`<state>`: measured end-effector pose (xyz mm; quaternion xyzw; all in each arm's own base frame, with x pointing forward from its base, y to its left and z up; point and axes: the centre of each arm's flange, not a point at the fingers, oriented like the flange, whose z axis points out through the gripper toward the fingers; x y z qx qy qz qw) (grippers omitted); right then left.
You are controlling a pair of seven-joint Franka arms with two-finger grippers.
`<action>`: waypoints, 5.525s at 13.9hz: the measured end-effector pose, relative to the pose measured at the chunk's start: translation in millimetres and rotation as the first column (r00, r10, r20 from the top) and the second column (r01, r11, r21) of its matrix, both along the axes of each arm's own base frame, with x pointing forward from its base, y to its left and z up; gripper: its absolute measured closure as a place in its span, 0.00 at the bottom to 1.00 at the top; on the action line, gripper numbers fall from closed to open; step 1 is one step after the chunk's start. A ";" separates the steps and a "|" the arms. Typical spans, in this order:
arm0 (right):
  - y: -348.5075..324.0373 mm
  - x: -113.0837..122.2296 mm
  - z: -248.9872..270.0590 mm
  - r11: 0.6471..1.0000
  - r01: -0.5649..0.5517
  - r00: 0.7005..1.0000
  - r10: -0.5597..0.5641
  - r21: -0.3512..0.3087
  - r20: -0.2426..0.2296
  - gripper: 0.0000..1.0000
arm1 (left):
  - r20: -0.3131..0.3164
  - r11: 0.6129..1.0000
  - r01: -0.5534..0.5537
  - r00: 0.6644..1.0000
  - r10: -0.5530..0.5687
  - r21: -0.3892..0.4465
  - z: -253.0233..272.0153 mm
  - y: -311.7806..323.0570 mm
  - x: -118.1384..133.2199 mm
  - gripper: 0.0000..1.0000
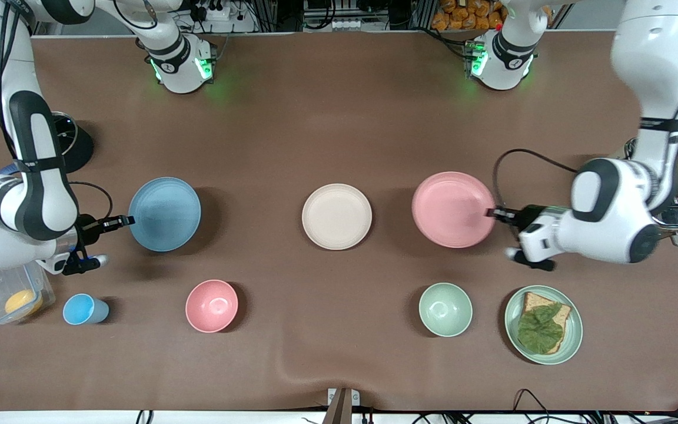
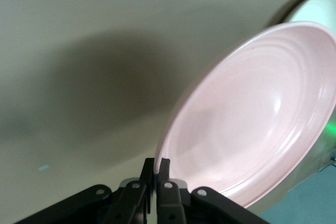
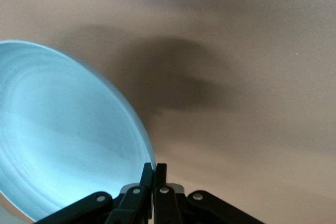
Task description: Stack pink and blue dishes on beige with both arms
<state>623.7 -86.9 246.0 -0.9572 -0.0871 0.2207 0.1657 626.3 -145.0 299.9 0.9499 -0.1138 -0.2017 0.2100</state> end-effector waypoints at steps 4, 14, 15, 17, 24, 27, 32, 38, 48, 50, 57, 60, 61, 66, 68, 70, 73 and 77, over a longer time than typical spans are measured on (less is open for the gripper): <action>-0.1 0.1 0.1 1.000 0.000 1.000 0.000 0.000 0.000 0.97 | 0.049 0.997 -0.064 0.997 0.062 0.045 -18.9 -139.3 -10.9 0.95; 8.7 0.5 1.7 1.000 0.008 1.000 -0.008 -0.007 -0.018 0.97 | 0.030 0.992 -0.084 0.996 0.082 0.091 -104.7 -248.2 -59.9 0.79; 18.1 1.5 4.0 1.000 0.016 0.999 -0.017 -0.016 -0.034 0.97 | 0.039 0.992 -0.087 0.996 0.084 0.087 -101.1 -247.1 -56.1 0.70; 51.1 5.7 13.9 0.998 0.033 0.997 -0.036 -0.046 -0.074 0.97 | 0.069 0.992 -0.099 0.993 0.094 0.076 -87.5 -242.8 -44.3 0.48; 252.2 8.2 30.6 0.988 0.128 0.988 -0.135 -0.089 -0.071 0.97 | 0.358 0.963 -0.102 0.934 0.006 0.250 41.9 -129.1 24.3 0.00; 333.8 -4.9 19.9 0.982 0.157 0.987 -0.160 -0.105 -0.027 0.97 | 0.407 0.931 -0.119 0.913 -0.035 0.345 97.6 -58.3 36.9 0.00; 434.8 -39.9 -12.2 0.980 0.157 0.988 -0.155 -0.124 0.022 0.97 | 0.463 0.924 -0.173 0.886 -0.005 0.340 232.9 47.3 13.8 0.00; 455.9 -53.0 -25.1 0.979 0.161 0.987 -0.162 -0.122 -0.001 0.70 | 0.473 0.917 -0.271 0.875 0.108 0.292 280.2 124.1 -35.5 0.00; 336.8 29.0 51.6 0.957 0.270 0.962 -0.264 -0.111 0.068 0.00 | 0.486 0.923 -0.251 0.870 0.083 0.291 292.5 128.5 -57.7 0.00; 262.6 44.5 78.3 0.962 0.229 0.972 -0.219 -0.148 0.084 0.00 | 0.486 0.924 -0.247 0.870 0.079 0.292 292.4 127.5 -57.7 0.00; 109.4 50.1 146.5 0.939 0.124 0.982 -0.070 -0.321 0.174 0.00 | 0.476 0.924 -0.241 0.876 0.077 0.296 291.2 126.5 -58.9 0.00; 97.5 38.1 226.7 0.928 0.155 0.957 -0.055 -0.340 0.285 0.00 | 0.475 0.925 -0.240 0.877 0.075 0.296 291.1 125.8 -59.1 0.00; 89.7 27.8 262.2 0.927 0.178 0.942 -0.064 -0.329 0.330 0.00 | 0.475 0.925 -0.240 0.877 0.075 0.296 291.0 125.6 -59.1 0.00; 57.9 -47.9 381.1 0.927 0.256 0.896 -0.121 -0.274 0.426 0.00 | 0.475 0.925 -0.239 0.877 0.075 0.296 291.1 125.3 -59.1 0.00; 51.1 -57.9 371.7 0.923 0.265 0.905 -0.138 -0.278 0.403 0.00 | 0.476 0.925 -0.238 0.876 0.073 0.296 291.8 124.2 -59.1 0.00; 58.0 -57.3 360.5 0.924 0.248 0.913 -0.123 -0.291 0.390 0.00 | 0.477 0.926 -0.234 0.876 0.069 0.296 292.1 121.7 -59.2 0.00; 73.5 -56.4 358.1 0.924 0.231 0.915 -0.100 -0.306 0.390 0.00 | 0.478 0.928 -0.228 0.876 0.063 0.295 293.1 117.9 -59.3 0.00; 74.4 -56.0 358.2 0.923 0.231 0.914 -0.099 -0.306 0.392 0.00 | 0.478 0.928 -0.227 0.876 0.062 0.295 293.0 117.2 -59.4 0.00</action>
